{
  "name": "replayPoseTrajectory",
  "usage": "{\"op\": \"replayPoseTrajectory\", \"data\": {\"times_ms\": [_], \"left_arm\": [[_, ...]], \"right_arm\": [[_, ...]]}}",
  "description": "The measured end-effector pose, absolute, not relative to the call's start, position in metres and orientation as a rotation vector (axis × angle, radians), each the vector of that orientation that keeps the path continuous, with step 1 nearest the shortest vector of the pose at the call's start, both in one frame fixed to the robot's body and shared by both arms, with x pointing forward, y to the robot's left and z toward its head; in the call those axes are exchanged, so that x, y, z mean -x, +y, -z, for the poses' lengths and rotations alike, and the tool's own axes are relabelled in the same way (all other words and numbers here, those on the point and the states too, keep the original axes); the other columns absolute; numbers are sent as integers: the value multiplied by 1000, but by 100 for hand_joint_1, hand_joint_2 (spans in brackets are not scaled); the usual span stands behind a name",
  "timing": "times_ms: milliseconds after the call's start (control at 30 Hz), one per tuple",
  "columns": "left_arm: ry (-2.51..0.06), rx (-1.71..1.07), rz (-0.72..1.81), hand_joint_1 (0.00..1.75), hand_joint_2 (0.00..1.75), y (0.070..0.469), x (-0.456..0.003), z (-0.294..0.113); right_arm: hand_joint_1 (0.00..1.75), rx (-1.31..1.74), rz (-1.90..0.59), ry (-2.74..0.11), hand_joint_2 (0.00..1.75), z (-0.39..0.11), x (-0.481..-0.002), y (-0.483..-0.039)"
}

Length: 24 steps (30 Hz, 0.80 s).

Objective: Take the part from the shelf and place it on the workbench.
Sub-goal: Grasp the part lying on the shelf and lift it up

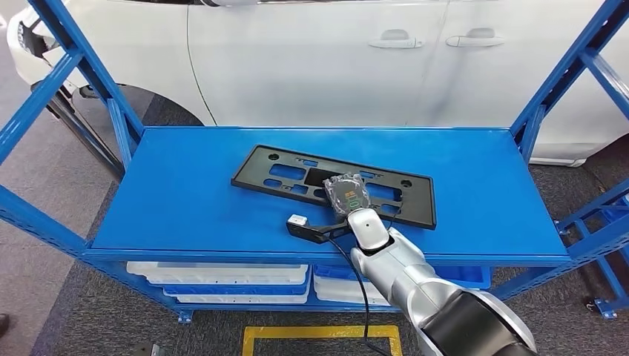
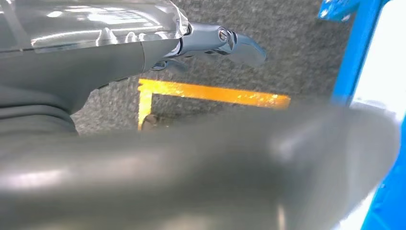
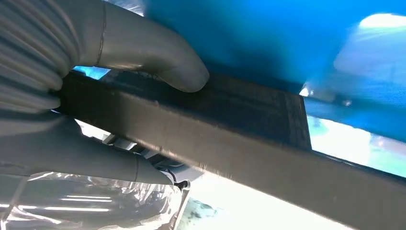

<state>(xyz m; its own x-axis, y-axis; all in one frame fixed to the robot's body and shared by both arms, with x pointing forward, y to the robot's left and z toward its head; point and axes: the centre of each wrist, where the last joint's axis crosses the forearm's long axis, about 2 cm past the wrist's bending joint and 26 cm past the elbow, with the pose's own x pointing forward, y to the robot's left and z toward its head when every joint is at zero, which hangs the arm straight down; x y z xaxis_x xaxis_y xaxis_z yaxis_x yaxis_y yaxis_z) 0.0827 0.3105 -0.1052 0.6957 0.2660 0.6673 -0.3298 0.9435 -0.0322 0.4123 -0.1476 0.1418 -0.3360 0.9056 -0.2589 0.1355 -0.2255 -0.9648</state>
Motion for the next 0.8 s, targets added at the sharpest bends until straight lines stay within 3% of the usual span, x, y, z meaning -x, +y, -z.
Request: {"op": "replayPoseTrajectory", "data": {"times_ms": [200,433,500,633,800], "left_arm": [[-721,-96,-341,0,175,312,-76,106],[-727,-74,-382,0,175,311,-64,108],[-732,-69,-410,0,175,311,-61,109],[-745,-98,-477,0,175,313,-54,110],[-808,-190,-516,0,175,313,-50,110]], "right_arm": [[175,1177,-1389,-1776,175,-161,-415,-142],[175,637,-683,-2313,175,-236,-403,-135],[175,414,-483,-2465,175,-255,-391,-141],[175,-307,-107,-2708,175,-309,-346,-161],[175,-829,-118,-2861,175,-329,-287,-183]]}}
